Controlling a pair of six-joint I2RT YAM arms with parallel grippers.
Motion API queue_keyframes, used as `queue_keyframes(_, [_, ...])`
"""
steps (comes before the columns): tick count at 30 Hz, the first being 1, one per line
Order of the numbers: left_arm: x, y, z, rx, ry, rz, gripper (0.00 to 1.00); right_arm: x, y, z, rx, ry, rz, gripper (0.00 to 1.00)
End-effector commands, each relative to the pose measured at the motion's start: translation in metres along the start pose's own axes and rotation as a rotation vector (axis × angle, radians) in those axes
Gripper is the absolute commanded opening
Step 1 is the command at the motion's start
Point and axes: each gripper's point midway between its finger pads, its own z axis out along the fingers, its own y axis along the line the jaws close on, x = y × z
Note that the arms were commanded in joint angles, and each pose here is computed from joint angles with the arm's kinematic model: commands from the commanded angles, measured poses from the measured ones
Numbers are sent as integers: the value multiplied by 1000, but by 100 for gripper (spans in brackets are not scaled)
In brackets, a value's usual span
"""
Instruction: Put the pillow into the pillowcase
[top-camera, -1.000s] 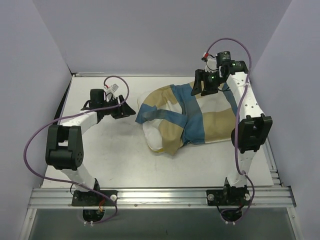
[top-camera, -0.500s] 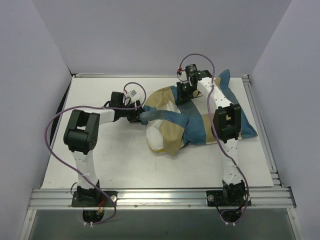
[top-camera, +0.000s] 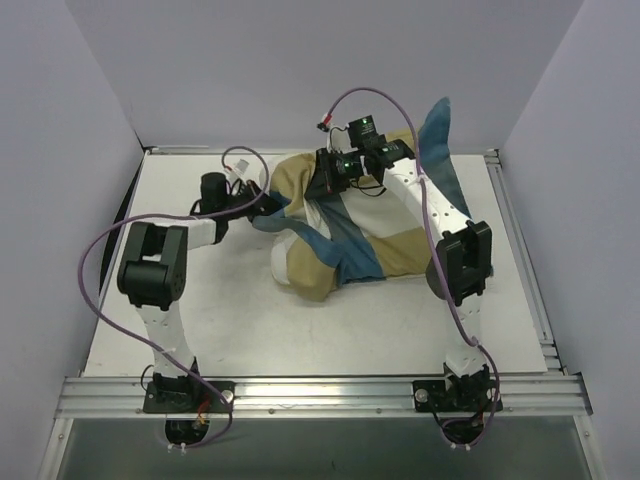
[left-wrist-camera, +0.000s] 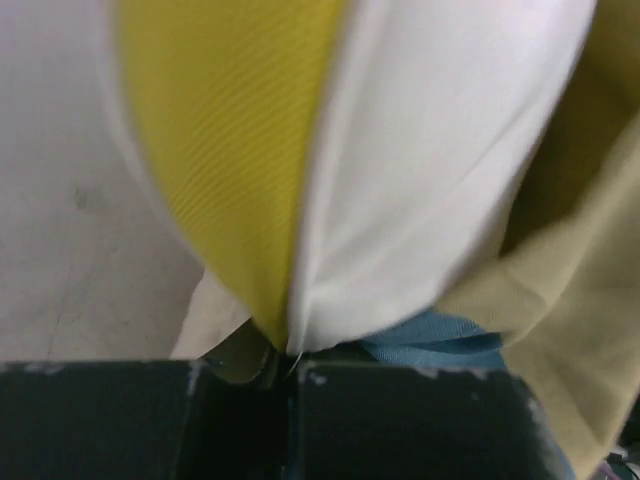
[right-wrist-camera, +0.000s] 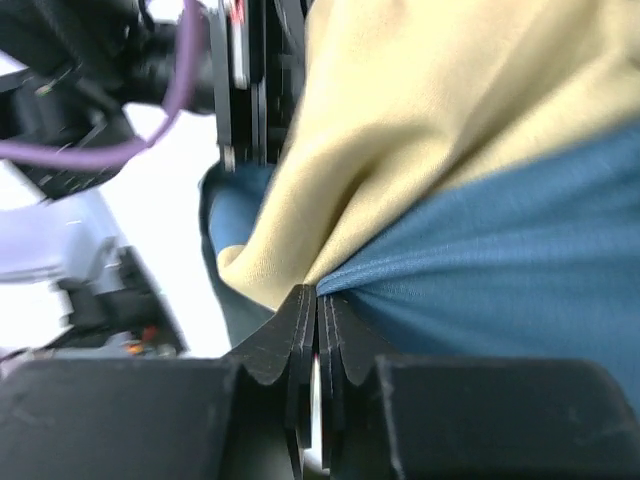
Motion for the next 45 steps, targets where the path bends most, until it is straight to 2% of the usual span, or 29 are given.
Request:
queue_keyframes(1, [-66, -184, -80, 347, -241, 337, 0, -32, 129, -46, -352, -76, -178, 0])
queue_keyframes(3, [-84, -217, -111, 348, -313, 399, 0, -42, 158, -55, -391, -113, -256, 0])
queue_keyframes(4, [-83, -249, -134, 381, -349, 466, 0, -61, 176, -66, -399, -177, -318, 3])
queue_keyframes(6, [-86, -286, -159, 388, -391, 545, 0, -78, 197, -72, -407, -243, -347, 12])
queue_keyframes(7, [-81, -310, -178, 404, -424, 600, 0, -96, 209, -80, -417, -319, -393, 17])
queue_keyframes(8, [-79, -323, -188, 407, -442, 635, 0, -109, 210, -83, -390, -376, -397, 27])
queue_keyframes(9, [-79, -343, -201, 404, -474, 694, 0, -125, 222, -91, -407, -454, -402, 29])
queue_keyframes(12, [-59, -384, -228, 410, -507, 839, 0, -152, 239, -118, -412, -599, -408, 29])
queue_keyframes(13, [-50, -409, -243, 418, -552, 905, 0, -156, 247, -136, -426, -632, -386, 29])
queue_keyframes(15, [-23, -411, -227, 392, -483, 968, 0, -155, 240, -139, -435, -641, -348, 28])
queue_keyframes(16, [7, -420, -214, 430, -423, 987, 0, -149, 225, -142, -411, -622, -299, 28])
queue_keyframes(18, [36, -392, -185, 353, -322, 1016, 0, -130, 197, -135, -385, -546, -228, 29])
queue_keyframes(19, [53, -382, -175, 347, -279, 1006, 0, -123, 182, -148, -361, -535, -189, 31])
queue_keyframes(20, [73, -344, -143, 266, -208, 947, 0, -110, 163, -146, -344, -493, -124, 38])
queue_keyframes(21, [87, -319, -128, 211, -153, 910, 0, -64, 119, -115, -309, -340, 23, 43])
queue_keyframes(22, [98, -291, -109, 156, -96, 877, 0, -50, 92, -127, -271, -322, 91, 48])
queue_keyframes(23, [110, -243, -89, 48, -37, 831, 0, -24, 65, -122, -233, -267, 149, 55])
queue_keyframes(24, [125, -226, -75, 37, 15, 810, 0, 28, 30, -108, -174, -143, 292, 58])
queue_keyframes(25, [133, -192, -53, -16, 83, 765, 5, 53, 10, -113, -127, -101, 341, 60])
queue_keyframes(26, [137, -179, -42, -33, 115, 743, 16, 74, -26, -123, -45, -88, 313, 66])
queue_keyframes(28, [143, -173, -17, -1, 193, 705, 43, 143, -75, -139, 140, 57, 459, 66])
queue_keyframes(29, [141, -179, -14, 14, 199, 705, 51, 157, -103, -160, 206, 47, 529, 71])
queue_keyframes(31, [128, -211, -11, 114, 172, 739, 64, 196, -126, -185, 299, 152, 585, 73])
queue_keyframes(34, [97, -241, -20, 170, 105, 826, 71, 213, -149, -221, 358, 149, 670, 75])
queue_keyframes(38, [46, -219, -25, 39, 64, 899, 70, 192, -167, -247, 418, 86, 646, 79])
queue_keyframes(41, [21, -202, -12, -50, 94, 1017, 70, 182, -163, -240, 358, 71, 699, 79])
queue_keyframes(42, [22, -187, -8, -90, 147, 1089, 70, 179, -159, -232, 304, 70, 720, 79])
queue_keyframes(43, [21, -168, 6, -121, 184, 1098, 70, 178, -152, -220, 278, 100, 710, 79])
queue_keyframes(45, [16, -167, 18, -122, 204, 1149, 70, 187, -154, -201, 261, 166, 717, 78])
